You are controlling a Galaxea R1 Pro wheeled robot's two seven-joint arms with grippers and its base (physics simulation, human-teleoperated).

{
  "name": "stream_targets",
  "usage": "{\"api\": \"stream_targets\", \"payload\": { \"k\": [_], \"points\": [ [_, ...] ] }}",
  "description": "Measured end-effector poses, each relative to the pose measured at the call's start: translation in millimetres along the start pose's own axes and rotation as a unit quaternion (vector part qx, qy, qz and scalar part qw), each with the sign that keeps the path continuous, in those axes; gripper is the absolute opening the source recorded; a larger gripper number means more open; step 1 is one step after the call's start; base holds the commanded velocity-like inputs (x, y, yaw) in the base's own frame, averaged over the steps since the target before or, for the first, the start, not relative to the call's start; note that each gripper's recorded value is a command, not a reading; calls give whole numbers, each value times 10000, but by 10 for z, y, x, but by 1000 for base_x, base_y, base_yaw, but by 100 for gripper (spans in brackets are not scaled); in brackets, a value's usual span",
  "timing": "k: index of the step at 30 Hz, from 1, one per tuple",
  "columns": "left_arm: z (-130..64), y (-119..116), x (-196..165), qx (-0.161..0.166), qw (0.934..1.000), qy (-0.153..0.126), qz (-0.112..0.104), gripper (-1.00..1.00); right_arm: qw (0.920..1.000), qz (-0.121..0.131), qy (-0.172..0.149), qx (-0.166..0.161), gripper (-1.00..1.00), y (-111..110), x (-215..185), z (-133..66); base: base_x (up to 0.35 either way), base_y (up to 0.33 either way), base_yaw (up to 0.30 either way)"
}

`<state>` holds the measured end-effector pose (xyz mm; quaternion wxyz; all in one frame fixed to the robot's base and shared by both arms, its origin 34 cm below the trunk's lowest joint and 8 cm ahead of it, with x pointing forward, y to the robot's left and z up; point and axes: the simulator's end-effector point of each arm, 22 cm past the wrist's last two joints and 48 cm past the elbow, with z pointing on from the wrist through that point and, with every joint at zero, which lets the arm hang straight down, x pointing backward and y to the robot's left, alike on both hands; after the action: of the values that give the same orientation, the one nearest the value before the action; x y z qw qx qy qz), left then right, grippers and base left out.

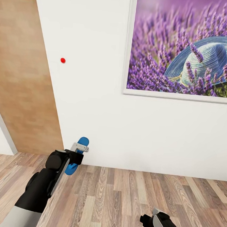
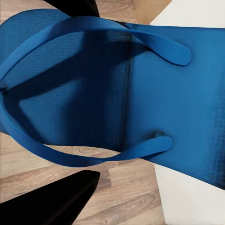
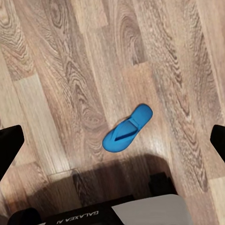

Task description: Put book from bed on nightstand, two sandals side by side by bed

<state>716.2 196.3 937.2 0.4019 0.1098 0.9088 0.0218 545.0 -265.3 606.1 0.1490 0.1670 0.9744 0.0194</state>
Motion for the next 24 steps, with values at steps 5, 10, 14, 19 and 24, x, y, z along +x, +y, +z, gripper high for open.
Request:
{"api": "stream_targets", "payload": {
  "k": [5,10,14,19,24],
  "points": [
    [12,-9,-2,0,10000,-82,-1,-100,10000,-1,3,-6,100,5,22,71,0,0,0],
    [31,-18,3,4,9999,-154,-1,-100,10000,-5,6,-8,100,3,43,142,0,0,0],
    [48,-31,18,13,9998,-201,-3,-100,10000,-8,8,-12,100,5,62,201,0,0,0],
    [95,-46,70,17,9998,-211,0,-100,10000,-8,4,-20,100,6,82,274,0,0,0],
    [122,-51,94,13,9997,-263,2,-100,10000,-9,4,-32,100,15,107,349,0,0,0]
  ]
}}
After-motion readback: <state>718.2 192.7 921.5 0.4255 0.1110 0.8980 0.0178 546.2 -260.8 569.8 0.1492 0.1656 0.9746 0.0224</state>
